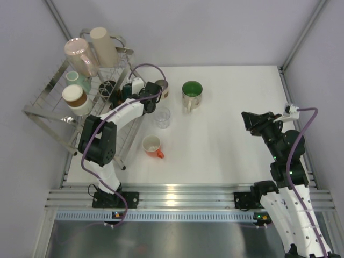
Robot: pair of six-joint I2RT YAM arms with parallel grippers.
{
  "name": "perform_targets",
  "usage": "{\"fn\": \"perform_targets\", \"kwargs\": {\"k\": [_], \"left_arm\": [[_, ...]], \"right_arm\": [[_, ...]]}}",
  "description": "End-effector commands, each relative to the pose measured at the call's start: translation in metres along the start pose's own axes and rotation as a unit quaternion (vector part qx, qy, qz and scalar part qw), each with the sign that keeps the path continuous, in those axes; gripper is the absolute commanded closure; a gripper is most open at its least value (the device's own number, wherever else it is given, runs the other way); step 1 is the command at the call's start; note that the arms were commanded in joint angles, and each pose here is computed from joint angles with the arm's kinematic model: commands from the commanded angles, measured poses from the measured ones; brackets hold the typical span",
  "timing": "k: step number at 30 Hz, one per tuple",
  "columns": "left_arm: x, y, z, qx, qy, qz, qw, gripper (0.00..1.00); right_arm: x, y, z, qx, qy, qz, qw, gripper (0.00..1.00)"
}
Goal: Load the cups into the dish rack
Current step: Place the cup upside down on the dish rack
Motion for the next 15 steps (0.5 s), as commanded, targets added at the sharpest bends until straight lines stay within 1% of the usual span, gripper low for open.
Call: {"fn": "perform_targets", "kwargs": {"k": [1, 3, 8, 11, 15], "left_arm": [[0.012, -0.016, 0.005, 0.023, 0.015, 0.0, 1.0, 0.94], [0.011, -0.018, 0.005, 0.025, 0.011, -0.002, 1.0, 0.91], [0.013, -0.028, 0.007, 0.033, 0.014, 0.007, 0.999, 0.91], [0.015, -0.036, 0.008, 0.04, 0.018, 0.008, 0.999, 0.82], [0.015, -0.042, 0.008, 0.045, 0.016, 0.007, 0.999, 0.82]], "right_arm": [[0.023, 0.017, -0.005, -0.025, 0.029, -0.011, 0.999, 0.64], [0.022, 0.017, -0.005, -0.024, 0.028, -0.009, 0.999, 0.64], [0.021, 0.016, -0.004, -0.024, 0.027, -0.008, 0.999, 0.64], [0.021, 0.016, -0.003, -0.022, 0.027, -0.007, 0.999, 0.64], [0.025, 0.017, -0.004, -0.023, 0.032, -0.006, 0.999, 0.64]]}}
Point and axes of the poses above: each gripper's point midway between its finger pads, its own z axis out along the fingers, its own x axis along the line the jaws close on, y = z × x, the point moved 1 cm from there along -z, back along the fingers, and after that the axes turned 15 degrees about z, right-handed, at the moved point
